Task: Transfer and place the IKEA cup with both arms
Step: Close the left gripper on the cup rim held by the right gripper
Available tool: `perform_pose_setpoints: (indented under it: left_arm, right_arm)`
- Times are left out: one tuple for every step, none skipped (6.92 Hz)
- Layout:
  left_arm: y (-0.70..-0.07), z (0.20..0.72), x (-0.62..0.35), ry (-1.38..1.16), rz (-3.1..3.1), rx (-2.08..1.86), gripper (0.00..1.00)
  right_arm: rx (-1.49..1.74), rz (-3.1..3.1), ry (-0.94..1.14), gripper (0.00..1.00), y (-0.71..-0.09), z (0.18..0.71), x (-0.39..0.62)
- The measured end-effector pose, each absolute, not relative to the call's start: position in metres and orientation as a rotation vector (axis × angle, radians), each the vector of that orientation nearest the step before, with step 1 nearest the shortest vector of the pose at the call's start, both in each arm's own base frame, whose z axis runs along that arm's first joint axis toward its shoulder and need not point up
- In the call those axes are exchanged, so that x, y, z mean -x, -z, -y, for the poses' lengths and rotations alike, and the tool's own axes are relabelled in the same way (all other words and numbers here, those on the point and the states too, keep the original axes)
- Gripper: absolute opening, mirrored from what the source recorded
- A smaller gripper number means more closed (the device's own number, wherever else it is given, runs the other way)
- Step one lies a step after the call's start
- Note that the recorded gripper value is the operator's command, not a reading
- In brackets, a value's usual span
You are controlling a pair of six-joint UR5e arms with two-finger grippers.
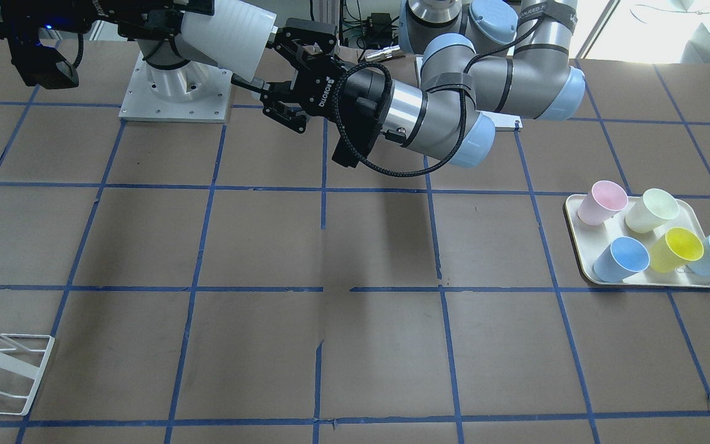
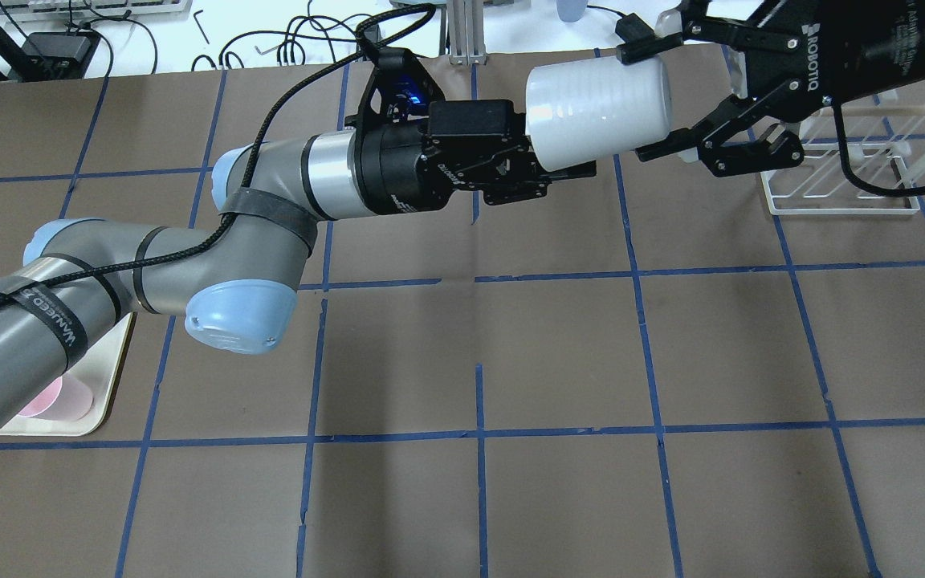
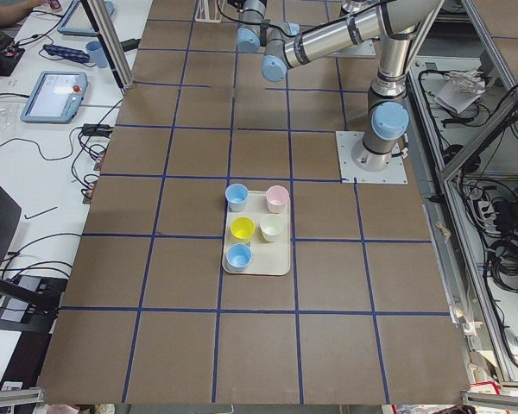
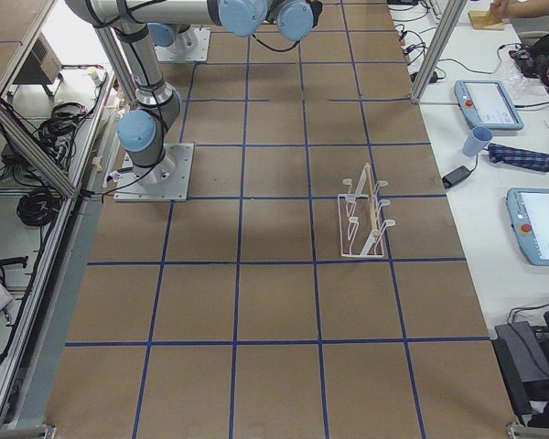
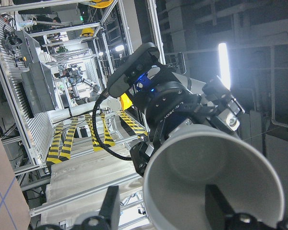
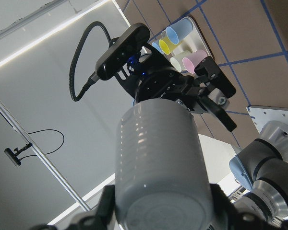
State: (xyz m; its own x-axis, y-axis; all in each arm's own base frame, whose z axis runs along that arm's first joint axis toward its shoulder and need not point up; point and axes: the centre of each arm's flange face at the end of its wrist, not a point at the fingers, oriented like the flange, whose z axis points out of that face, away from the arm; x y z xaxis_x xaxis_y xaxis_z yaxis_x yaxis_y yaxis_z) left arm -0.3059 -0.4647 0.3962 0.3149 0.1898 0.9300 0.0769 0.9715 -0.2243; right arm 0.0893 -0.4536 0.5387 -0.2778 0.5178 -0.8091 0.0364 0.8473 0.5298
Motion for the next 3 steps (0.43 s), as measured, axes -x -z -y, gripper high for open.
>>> perform_pose_setpoints:
  left_arm:
    - [-0.3970, 0.4655, 0.3066, -0.076, 1.251, 0.247, 0.20]
    - [-0.3976, 0.4659, 0.3069, -0.077, 1.252, 0.249, 0.06]
    - [-0.3978, 0.4661, 0.3071, -0.077, 1.252, 0.251, 0.00]
  right_arm:
    - [-0.421, -1.808, -0.492, 0.64, -0.5387, 0.4536, -0.0894]
    - [-0.421, -1.807, -0.491, 0.65, -0.5388, 0.4537, -0.0894]
    - [-0.422, -1.807, -0.490, 0.65, -0.5388, 0.4538, -0.0893]
